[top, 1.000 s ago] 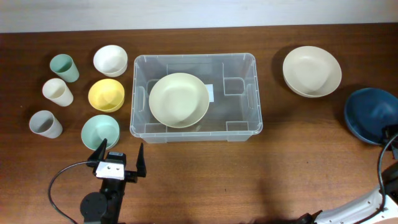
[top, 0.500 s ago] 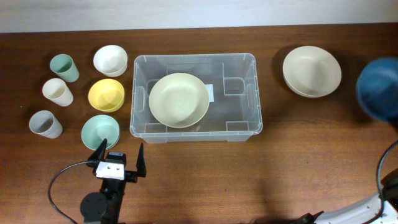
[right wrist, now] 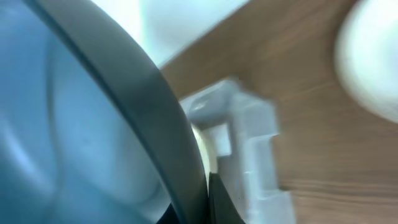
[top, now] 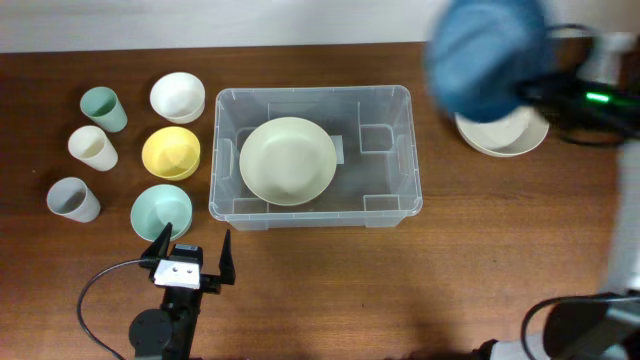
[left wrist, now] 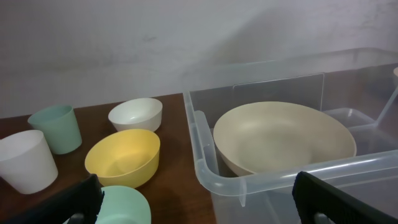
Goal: Pack container
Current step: 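Lift the teal bowl with the right gripper and carry it over the bin, then set the teal bowl onto the cream bowl, release, and withdraw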
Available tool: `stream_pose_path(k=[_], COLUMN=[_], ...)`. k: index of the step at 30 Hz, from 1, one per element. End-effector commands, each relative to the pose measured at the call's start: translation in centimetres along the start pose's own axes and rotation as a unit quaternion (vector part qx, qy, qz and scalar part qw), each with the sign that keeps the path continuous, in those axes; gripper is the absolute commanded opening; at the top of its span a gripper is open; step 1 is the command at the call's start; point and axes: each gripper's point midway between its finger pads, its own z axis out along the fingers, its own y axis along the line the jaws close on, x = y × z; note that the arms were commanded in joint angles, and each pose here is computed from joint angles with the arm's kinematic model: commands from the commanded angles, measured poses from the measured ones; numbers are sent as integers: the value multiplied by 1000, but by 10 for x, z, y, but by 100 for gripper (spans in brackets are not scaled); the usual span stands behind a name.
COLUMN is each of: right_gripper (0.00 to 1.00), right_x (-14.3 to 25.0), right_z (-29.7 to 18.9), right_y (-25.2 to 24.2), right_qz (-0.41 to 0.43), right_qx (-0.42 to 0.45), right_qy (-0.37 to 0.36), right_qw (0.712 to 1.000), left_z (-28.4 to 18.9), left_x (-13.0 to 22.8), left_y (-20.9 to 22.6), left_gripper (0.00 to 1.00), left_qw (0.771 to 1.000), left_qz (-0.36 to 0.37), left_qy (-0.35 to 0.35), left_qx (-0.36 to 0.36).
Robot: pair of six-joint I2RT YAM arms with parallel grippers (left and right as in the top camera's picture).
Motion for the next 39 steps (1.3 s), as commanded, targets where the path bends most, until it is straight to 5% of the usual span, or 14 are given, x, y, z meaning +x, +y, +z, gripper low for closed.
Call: stream_pose_path(k=[1, 14, 26, 39], right_gripper=[4, 4, 5, 24], right_x=[28, 156, 182, 197], right_z=[57, 228, 259, 266], right_y=[22, 56, 21, 20], right_qz=[-32, -78, -49, -55], right_qx=[55, 64, 100, 103], right_qy=[31, 186, 226, 240], right_qw=[998, 977, 968, 964], left_z=[0, 0, 0, 0], left_x=[1, 1, 1, 1], left_y=[1, 1, 1, 1], left_gripper=[99, 100, 99, 99], left_qw=[1000, 1000, 1000, 1000], left_qz=[8, 8, 8, 8], left_qy=[2, 2, 2, 2], left_qx=[-2, -2, -2, -2])
